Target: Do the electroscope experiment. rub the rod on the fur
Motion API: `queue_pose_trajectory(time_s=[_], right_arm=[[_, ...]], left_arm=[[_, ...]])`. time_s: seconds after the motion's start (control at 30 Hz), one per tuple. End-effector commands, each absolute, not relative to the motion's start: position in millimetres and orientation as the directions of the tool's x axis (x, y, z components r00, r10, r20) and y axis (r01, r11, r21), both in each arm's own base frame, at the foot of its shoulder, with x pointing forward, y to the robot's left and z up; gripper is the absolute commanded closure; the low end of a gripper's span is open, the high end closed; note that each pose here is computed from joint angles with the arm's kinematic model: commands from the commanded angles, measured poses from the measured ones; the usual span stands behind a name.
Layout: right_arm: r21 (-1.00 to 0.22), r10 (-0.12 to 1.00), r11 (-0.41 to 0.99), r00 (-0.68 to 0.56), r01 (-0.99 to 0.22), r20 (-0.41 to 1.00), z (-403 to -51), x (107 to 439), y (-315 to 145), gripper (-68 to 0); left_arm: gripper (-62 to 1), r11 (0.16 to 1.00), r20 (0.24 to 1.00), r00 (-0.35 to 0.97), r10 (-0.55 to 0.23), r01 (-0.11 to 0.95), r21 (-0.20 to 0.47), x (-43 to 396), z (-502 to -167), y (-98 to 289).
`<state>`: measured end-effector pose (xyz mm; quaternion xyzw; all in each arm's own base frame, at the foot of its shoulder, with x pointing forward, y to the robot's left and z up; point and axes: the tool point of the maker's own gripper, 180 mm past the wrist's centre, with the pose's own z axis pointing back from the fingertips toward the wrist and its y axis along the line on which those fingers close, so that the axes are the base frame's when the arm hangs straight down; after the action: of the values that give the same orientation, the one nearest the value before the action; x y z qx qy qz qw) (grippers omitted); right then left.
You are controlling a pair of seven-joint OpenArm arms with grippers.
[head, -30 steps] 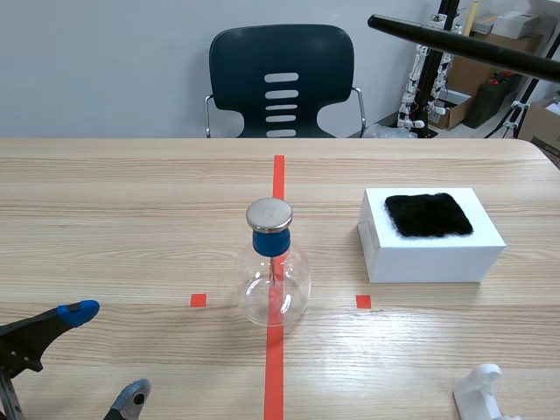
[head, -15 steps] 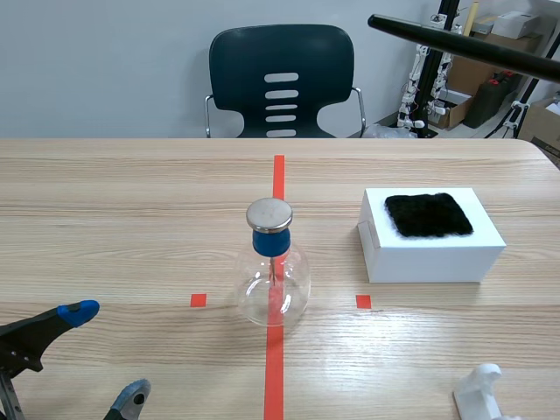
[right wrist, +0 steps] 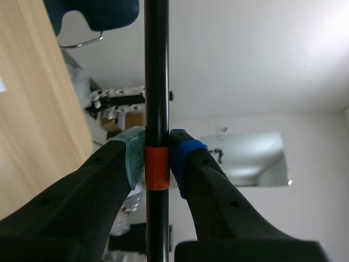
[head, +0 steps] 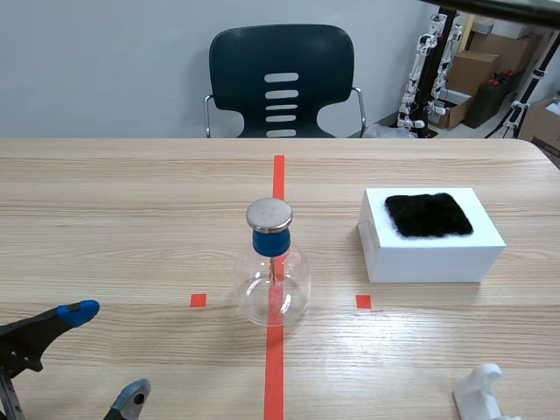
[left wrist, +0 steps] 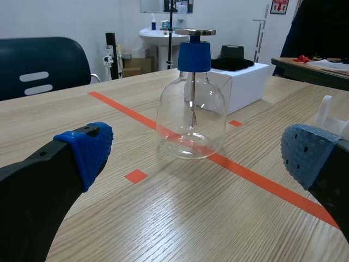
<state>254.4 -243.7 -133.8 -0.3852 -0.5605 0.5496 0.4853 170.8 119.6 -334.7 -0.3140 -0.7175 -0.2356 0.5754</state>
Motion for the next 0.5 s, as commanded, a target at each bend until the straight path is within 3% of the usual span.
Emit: queue_pose_trajectory(time_s=[0.0,0.47], right_arm=[[-0.996,0.964,0.057,-0.255,-0.065,0.072,-123,262,-244,-1.5],[-0.991,0.953,-0.132,-0.279,-0.028,-0.119,-148,307,-279,-1.5]], left_arm=[[-62.3,0.693,0.965,-0.165,0.202,0.721,-0.022,173,-328,119],[-62.3,0.693,0.965,-0.165,0.202,0.721,-0.022,173,-328,119]])
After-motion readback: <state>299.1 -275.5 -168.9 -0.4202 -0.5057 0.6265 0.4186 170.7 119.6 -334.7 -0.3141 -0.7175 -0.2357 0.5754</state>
